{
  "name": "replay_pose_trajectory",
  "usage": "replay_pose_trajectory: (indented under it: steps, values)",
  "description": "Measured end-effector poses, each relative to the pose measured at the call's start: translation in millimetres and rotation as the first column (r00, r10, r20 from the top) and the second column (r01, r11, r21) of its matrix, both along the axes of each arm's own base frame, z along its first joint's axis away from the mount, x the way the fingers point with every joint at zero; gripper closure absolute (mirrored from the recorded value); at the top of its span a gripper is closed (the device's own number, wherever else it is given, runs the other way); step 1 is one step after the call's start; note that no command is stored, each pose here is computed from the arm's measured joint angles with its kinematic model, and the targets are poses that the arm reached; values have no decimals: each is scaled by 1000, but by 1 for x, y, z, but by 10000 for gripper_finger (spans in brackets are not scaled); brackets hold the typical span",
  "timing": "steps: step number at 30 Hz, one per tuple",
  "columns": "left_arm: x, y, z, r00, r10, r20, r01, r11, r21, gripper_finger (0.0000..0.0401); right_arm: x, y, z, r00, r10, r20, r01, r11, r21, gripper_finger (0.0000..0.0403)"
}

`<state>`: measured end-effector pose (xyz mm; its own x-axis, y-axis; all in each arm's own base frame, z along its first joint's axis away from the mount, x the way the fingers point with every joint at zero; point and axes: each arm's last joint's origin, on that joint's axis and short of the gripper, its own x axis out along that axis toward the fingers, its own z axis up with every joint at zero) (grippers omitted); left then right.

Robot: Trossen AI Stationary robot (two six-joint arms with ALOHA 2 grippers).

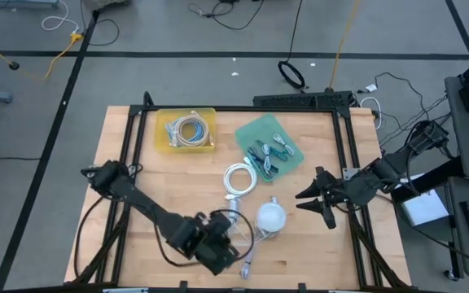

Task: Pick & Place USB Port
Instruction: Put the white HDMI cable into the yellow bin

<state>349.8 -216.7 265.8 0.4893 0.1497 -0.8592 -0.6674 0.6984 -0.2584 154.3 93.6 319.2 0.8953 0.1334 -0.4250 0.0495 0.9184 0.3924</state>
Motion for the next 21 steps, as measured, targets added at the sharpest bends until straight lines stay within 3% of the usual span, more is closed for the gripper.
replay_pose_trajectory:
  steps: [3, 6, 9, 14, 21]
  values:
    - [-11, 19, -19, 971, 119, -210, -80, 979, 187, 284, -2, -2, -4, 999, -14, -47, 13, 1000, -13, 269]
    - [-9, 46, -27, 926, 157, -344, -46, 950, 309, 284, -2, -2, -5, 998, -20, -56, 20, 1000, -4, 269]
    - [12, 74, -31, 921, 59, -385, 62, 953, 295, 284, -2, -2, -5, 998, -22, -53, 22, 1000, 1, 269]
    - [56, 119, -28, 959, -138, -249, 190, 961, 198, 284, -2, -2, -5, 998, -32, -54, 34, 999, 22, 269]
    - [72, 188, -27, 968, -94, -234, 140, 972, 189, 283, -2, -2, -5, 997, -43, -57, 46, 998, 43, 269]
